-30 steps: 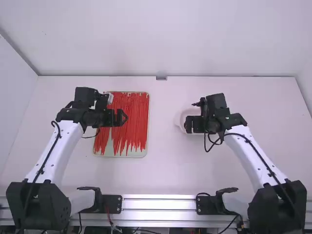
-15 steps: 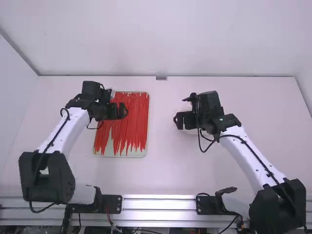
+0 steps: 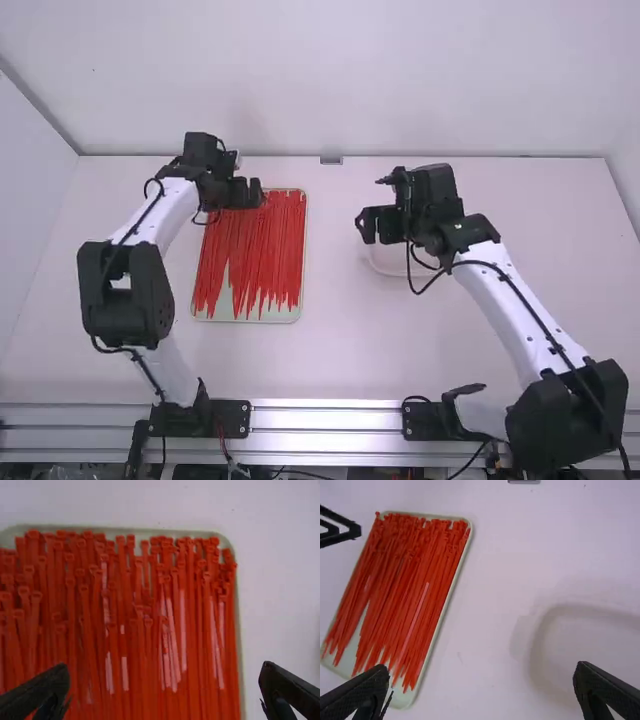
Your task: Fasten the cable tie
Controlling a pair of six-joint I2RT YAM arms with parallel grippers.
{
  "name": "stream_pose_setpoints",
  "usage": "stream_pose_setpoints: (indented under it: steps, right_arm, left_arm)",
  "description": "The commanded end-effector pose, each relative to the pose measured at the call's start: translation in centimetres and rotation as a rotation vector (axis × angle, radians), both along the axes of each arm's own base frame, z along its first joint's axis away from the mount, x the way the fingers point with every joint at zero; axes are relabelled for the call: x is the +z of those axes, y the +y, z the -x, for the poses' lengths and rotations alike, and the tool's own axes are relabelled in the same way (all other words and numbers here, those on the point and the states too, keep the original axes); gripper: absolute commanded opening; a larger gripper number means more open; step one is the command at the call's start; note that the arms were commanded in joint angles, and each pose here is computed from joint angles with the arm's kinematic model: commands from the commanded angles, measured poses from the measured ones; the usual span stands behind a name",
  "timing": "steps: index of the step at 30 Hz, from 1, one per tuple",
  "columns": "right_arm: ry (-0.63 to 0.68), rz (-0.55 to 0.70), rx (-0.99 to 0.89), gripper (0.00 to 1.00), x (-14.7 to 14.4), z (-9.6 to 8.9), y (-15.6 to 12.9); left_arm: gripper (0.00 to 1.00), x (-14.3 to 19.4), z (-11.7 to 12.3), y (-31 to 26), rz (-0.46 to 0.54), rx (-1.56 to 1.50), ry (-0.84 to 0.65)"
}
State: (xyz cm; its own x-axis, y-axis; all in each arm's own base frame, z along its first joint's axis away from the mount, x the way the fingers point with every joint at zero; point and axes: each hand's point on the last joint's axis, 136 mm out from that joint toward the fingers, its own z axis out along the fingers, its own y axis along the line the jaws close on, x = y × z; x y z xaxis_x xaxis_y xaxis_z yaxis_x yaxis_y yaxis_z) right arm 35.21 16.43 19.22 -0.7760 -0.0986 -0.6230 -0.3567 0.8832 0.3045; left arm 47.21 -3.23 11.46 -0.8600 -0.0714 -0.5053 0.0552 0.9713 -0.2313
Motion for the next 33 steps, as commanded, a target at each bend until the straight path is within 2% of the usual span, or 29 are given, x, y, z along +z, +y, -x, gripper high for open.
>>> stream_pose_setpoints:
  steps: [1,6,10,22,33]
  right_arm:
    - [-0.005,0.000,0.025,0.98,0.6,-0.6,1.1]
    - [0.036,0.013,0.027,0.98,-0.4,-0.6,1.3]
    - [0.073,0.024,0.028,0.98,-1.2,-0.2,1.2]
    - [0.099,0.032,0.028,0.98,-1.5,0.4,1.0]
    - [0.125,0.044,0.027,0.98,-2.0,0.9,0.8]
  left_arm:
    - [0.99,-0.4,-1.3,0.4,-0.109,-0.002,-0.026]
    - [0.95,-1.3,-2.9,-1.0,-0.201,-0.049,-0.080]
    - [0.87,-2.2,-4.2,-2.0,-0.254,-0.047,-0.117]
    - [0.81,-5.7,-5.4,-2.1,-0.229,-0.014,-0.097]
    - [0.74,-8.8,-5.2,-2.5,-0.207,0.007,-0.042]
